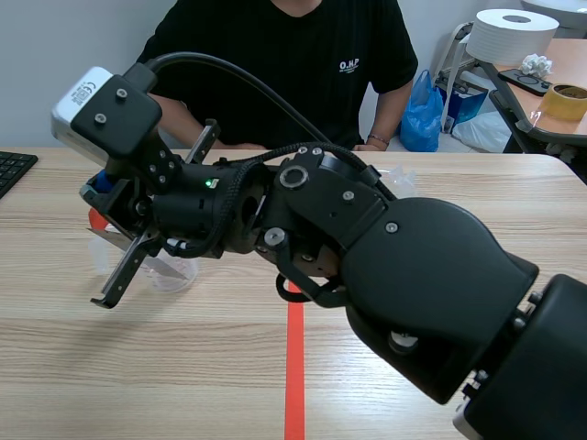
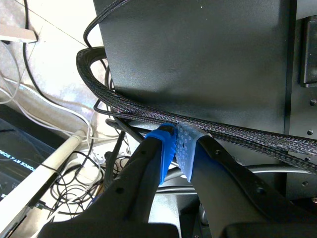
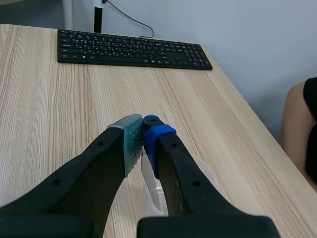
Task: Do the redox reaction experiment.
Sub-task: 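Lift the metal plate out of the left beaker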
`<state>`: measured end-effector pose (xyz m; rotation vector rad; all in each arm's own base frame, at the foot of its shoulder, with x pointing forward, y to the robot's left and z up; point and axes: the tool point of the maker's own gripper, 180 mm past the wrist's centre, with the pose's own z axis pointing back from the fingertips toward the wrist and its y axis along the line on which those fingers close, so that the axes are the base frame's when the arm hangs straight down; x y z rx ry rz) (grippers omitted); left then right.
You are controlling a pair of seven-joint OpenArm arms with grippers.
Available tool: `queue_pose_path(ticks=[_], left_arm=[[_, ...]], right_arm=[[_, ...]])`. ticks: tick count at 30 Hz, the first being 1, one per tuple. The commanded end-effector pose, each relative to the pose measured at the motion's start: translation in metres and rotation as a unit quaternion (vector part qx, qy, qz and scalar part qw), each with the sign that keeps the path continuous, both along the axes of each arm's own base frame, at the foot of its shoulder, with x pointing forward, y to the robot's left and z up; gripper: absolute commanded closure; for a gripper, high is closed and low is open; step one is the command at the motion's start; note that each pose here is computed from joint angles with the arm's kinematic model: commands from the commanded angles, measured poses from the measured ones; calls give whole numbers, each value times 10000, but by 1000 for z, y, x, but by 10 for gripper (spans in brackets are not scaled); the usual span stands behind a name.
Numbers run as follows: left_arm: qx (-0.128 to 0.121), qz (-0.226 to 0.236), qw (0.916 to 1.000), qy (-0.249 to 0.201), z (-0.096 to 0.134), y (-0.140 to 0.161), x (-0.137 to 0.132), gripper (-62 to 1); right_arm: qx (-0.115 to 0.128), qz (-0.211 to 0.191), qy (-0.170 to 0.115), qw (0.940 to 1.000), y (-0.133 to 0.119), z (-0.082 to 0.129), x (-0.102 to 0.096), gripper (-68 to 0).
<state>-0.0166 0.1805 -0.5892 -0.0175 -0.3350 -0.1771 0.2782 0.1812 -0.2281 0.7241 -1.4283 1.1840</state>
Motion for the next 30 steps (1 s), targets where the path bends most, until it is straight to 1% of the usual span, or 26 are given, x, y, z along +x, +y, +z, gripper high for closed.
queue_pose_path(ticks=[1,2,5,7,10,17,23,26,30], left_arm=[[-4,10,10000,-57,1,1,2,-42],[-4,10,10000,-57,1,1,2,-42],[-4,10,10000,-57,1,1,2,-42],[-4,10,10000,-57,1,1,2,-42],[-4,10,10000,-57,1,1,2,-42],[-4,10,10000,-57,1,1,2,-42],[-4,10,10000,-57,1,1,2,-42],[-4,10,10000,-57,1,1,2,-42],[-4,10,10000,-57,1,1,2,-42]], right_arm=[[319,-4,3,9995,0,21,6,-6],[336,-24,113,9994,0,20,6,-6],[343,-57,205,9992,-1,19,8,-6],[369,-119,228,9990,-4,20,12,-6],[482,-266,277,9981,-10,26,21,-6],[594,-763,252,9950,-35,35,50,-6],[555,-1032,219,9929,-50,44,71,-6],[602,-1079,228,9921,-53,54,77,-6],[712,-1024,77,9922,-52,74,76,-6]])
